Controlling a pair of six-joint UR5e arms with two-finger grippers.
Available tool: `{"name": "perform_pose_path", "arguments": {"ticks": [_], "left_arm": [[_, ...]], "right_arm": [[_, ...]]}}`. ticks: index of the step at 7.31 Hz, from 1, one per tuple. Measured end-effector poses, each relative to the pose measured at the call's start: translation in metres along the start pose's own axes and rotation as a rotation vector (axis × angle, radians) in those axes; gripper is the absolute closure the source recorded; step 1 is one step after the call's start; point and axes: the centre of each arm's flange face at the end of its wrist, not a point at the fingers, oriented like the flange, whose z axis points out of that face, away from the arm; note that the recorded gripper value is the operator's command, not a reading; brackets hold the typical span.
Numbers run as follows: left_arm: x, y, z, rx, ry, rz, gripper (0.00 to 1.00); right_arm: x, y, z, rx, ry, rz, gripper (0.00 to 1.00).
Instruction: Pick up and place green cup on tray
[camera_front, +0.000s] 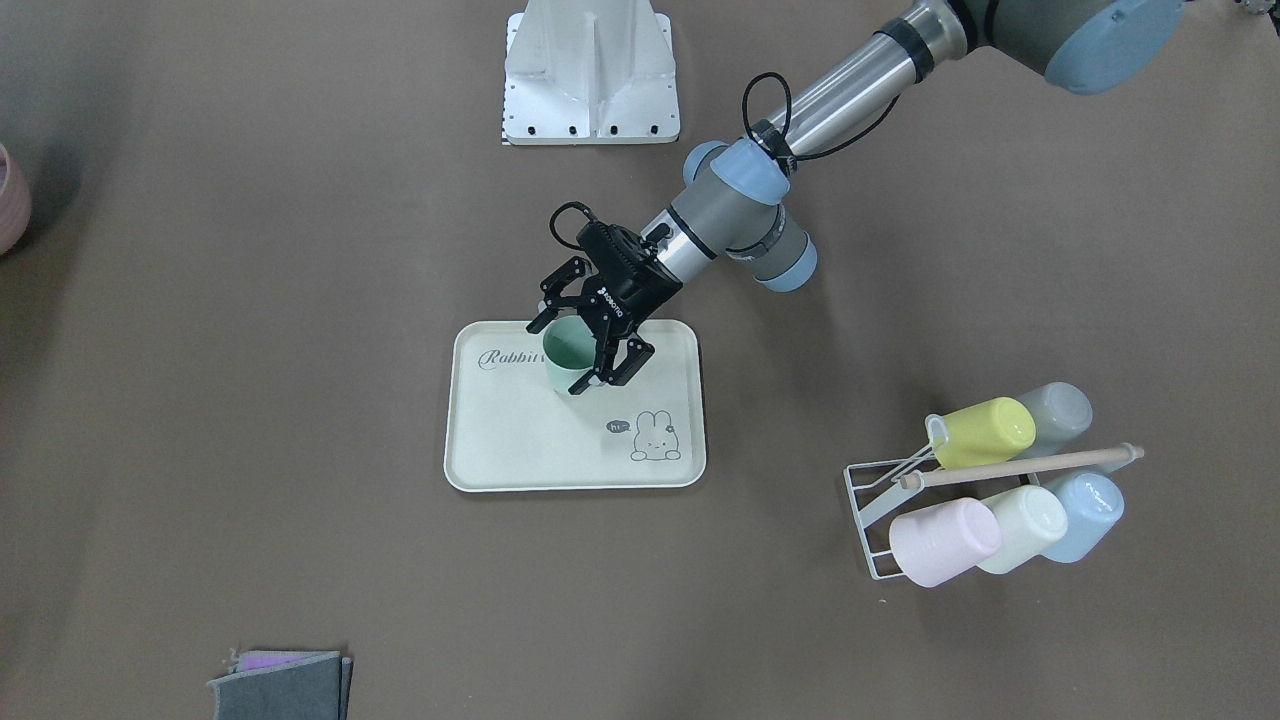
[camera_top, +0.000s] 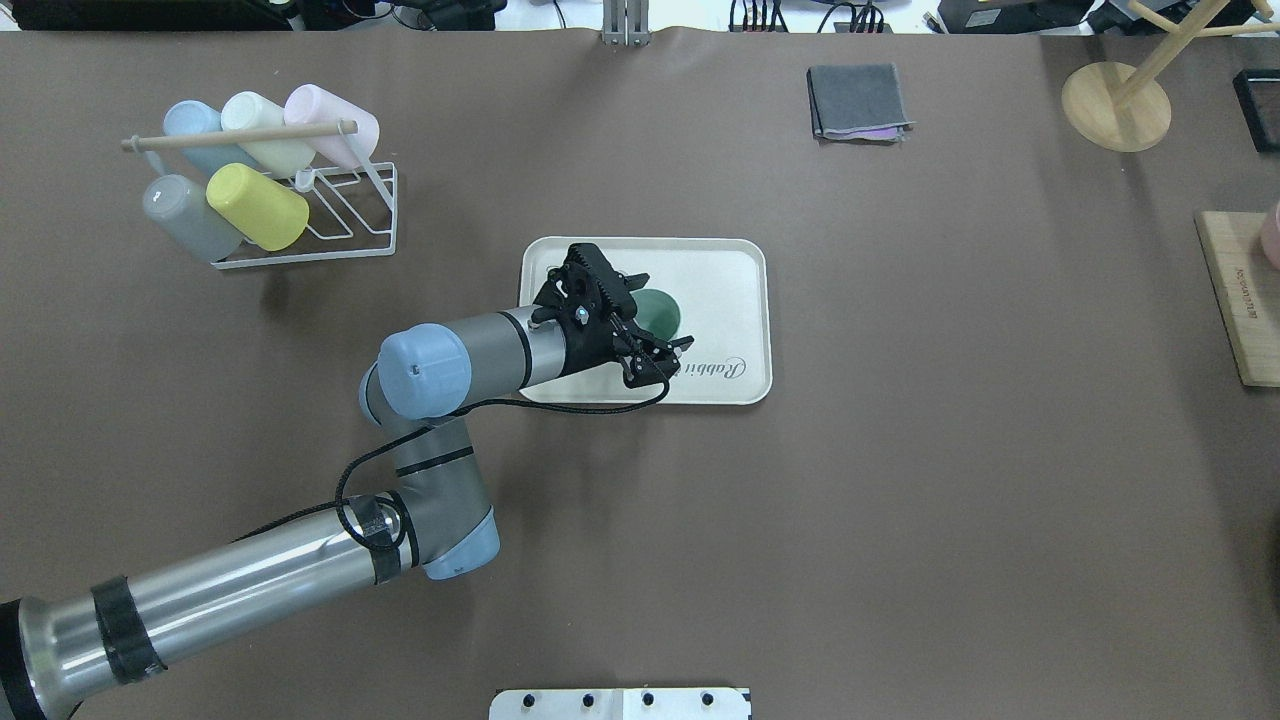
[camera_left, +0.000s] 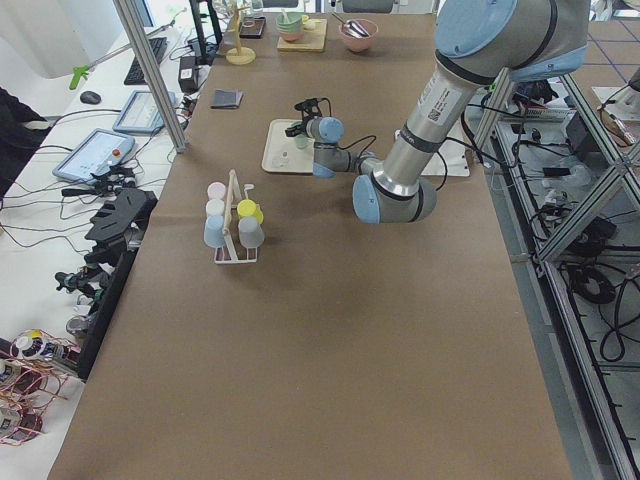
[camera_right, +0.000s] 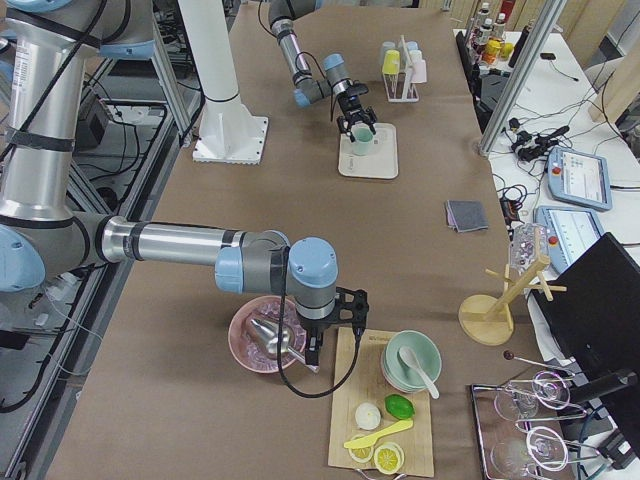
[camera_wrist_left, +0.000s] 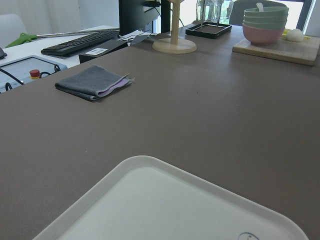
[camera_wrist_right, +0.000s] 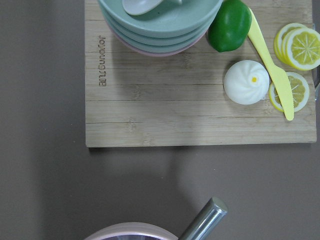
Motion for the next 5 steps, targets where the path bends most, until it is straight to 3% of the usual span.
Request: {"name": "perform_pose_path", "arguments": {"ticks": [3, 5], "left_arm": [[0.000, -0.006, -0.004, 0.016, 0.002, 0.000, 0.01], [-0.007, -0.031, -0.013, 0.057, -0.007, 0.003, 0.01]], "right_arm": [[0.000, -0.001, 0.000, 0.001, -0.001, -0.002, 0.00], [0.000, -0.001, 0.000, 0.001, -0.001, -0.002, 0.00]]}}
